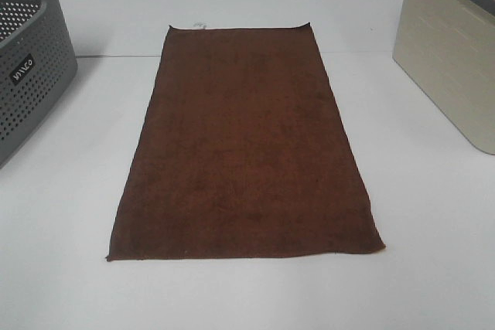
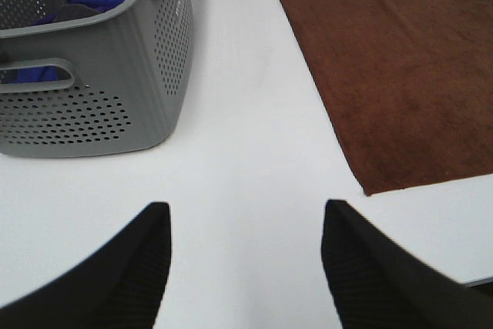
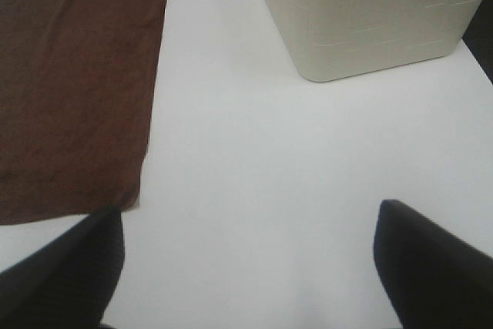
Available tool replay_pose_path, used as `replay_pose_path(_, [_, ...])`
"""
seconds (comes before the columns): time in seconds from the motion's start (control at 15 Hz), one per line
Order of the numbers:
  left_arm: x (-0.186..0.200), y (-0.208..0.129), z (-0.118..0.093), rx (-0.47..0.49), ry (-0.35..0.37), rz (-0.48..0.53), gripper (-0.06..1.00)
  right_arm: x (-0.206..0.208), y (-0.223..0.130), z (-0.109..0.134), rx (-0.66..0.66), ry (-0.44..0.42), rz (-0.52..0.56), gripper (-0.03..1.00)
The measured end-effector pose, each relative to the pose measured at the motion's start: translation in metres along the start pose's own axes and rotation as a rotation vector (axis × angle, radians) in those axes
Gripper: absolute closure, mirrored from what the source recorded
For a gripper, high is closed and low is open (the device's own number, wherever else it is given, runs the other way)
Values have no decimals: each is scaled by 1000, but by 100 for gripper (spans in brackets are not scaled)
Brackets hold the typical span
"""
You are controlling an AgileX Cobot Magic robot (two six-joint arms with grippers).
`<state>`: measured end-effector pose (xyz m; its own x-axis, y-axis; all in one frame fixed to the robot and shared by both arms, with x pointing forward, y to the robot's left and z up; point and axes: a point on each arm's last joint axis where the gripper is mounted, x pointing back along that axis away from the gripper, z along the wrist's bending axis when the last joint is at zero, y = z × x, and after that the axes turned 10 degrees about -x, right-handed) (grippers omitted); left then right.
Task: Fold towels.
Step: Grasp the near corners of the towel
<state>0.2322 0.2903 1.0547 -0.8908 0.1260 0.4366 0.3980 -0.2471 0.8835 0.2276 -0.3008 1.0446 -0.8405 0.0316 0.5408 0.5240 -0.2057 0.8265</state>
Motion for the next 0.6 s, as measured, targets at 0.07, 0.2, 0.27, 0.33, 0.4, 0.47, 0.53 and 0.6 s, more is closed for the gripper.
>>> replay_pose_path(0.07, [0,0,0,0,0,0,38,0,0,0,0,0,0,14])
replay_pose_path(0.2, [0,0,0,0,0,0,38,0,0,0,0,0,0,14])
replay_pose_path(0.27, [0,0,0,0,0,0,38,0,0,0,0,0,0,14])
replay_pose_path(0.33, [0,0,0,0,0,0,38,0,0,0,0,0,0,14])
replay_pose_path(0.4, [0,0,0,0,0,0,38,0,0,0,0,0,0,14])
replay_pose_path(0.47, [0,0,0,0,0,0,38,0,0,0,0,0,0,14])
replay_pose_path(0.53, [0,0,0,0,0,0,38,0,0,0,0,0,0,14])
replay_pose_path(0.6, [0,0,0,0,0,0,38,0,0,0,0,0,0,14])
